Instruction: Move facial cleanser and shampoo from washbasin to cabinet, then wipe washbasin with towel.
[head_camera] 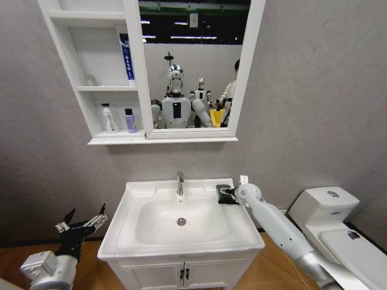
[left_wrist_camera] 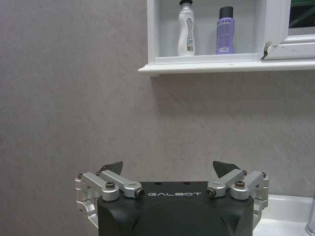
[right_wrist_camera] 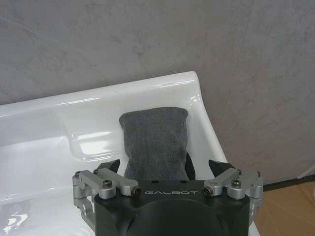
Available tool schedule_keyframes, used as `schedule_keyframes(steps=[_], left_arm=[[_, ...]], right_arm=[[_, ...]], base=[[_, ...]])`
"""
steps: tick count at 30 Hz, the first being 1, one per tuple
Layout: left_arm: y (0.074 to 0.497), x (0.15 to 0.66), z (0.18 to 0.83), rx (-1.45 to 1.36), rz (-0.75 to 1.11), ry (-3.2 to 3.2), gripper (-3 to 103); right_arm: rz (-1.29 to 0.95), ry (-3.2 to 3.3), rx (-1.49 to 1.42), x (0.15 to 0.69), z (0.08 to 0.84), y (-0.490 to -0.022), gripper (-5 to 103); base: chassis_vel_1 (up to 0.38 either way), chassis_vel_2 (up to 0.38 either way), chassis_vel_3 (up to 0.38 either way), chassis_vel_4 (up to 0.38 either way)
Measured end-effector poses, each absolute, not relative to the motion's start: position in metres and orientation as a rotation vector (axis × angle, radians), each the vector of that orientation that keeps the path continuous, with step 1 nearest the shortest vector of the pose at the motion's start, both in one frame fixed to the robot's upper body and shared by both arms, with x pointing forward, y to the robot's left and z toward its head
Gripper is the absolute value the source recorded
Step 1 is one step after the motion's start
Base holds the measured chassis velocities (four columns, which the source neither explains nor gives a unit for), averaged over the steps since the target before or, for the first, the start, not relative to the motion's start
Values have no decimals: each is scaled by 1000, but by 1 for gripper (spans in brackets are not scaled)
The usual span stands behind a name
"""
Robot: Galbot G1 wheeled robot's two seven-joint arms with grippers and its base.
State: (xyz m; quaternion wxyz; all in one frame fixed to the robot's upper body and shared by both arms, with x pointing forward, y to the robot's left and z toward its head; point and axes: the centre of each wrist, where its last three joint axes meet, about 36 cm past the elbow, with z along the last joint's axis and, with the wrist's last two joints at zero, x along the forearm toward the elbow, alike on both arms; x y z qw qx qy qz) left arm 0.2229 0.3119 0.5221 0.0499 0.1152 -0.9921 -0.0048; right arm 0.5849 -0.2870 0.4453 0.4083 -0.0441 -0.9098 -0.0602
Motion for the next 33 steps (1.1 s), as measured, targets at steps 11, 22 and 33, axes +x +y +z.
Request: schedule_keyframes(steps=[11,22,33], left_arm=[[312,223,522,351,-15,-3021,100],[312,223,522,351,-15,-3021,100],[312,223,522,351,-15,-3021,100]], right_arm=[[-117,-2290,-98,588,438,-294,84],[-92,-2290,-80,588,430,-296,85],[-80,-2288,-64,588,423,-295,51]], base=[[0,0,0,0],[0,0,0,0],[0,0,0,0]])
